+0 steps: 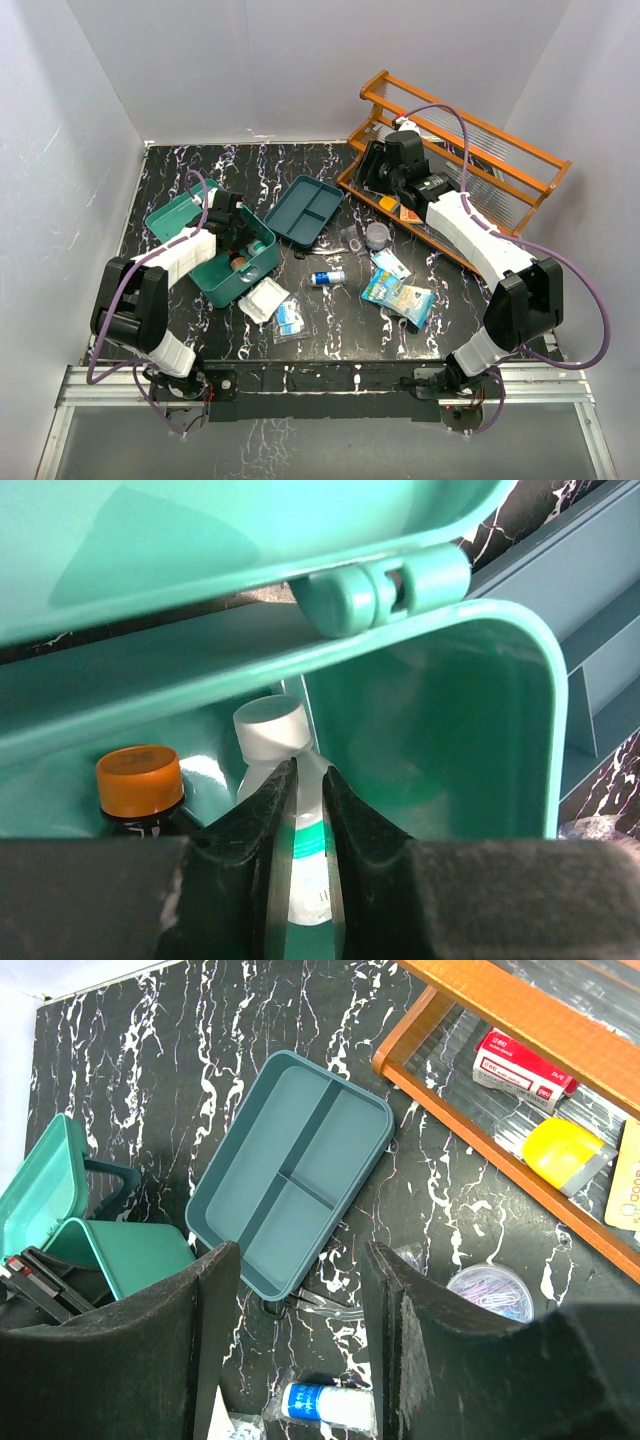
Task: Organize the medicine kit
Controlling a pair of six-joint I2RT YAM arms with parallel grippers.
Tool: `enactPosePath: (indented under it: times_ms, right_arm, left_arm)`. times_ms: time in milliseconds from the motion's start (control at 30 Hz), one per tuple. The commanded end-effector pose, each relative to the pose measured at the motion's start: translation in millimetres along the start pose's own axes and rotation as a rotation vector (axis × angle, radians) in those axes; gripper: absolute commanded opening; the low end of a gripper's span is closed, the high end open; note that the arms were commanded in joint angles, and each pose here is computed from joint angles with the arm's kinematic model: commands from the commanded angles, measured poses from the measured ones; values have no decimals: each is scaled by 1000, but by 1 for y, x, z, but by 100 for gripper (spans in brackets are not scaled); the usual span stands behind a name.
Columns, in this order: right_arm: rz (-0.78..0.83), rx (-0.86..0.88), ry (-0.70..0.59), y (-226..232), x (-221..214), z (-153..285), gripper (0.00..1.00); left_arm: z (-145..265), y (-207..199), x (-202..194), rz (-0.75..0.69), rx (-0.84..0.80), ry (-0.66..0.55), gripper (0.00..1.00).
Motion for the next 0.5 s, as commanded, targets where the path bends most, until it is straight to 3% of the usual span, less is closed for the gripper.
enactPosePath:
  times_ms: [0,233,467]
  right_arm:
    - [-3,33,-81,12,23,7,50]
    - [-11,10,-75,13,21,9,51]
    - [14,-82,-45,-3,-1,26,53]
  left_arm:
    - [22,-11,14,-22,-21,-42,19]
    - [71,-39,64,-136,-39,-239,35]
    - [123,-56,90,-297,-99,-316,56]
Point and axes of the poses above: each gripper's point midway between its finger pads, its own z axis back along the fingers, its own y axis along the line the jaws close on, x = y × z, the point moved 6 cm from there along z, back along the fingers, and after that the axes turned 12 degrees about z, right-handed, at the moved point
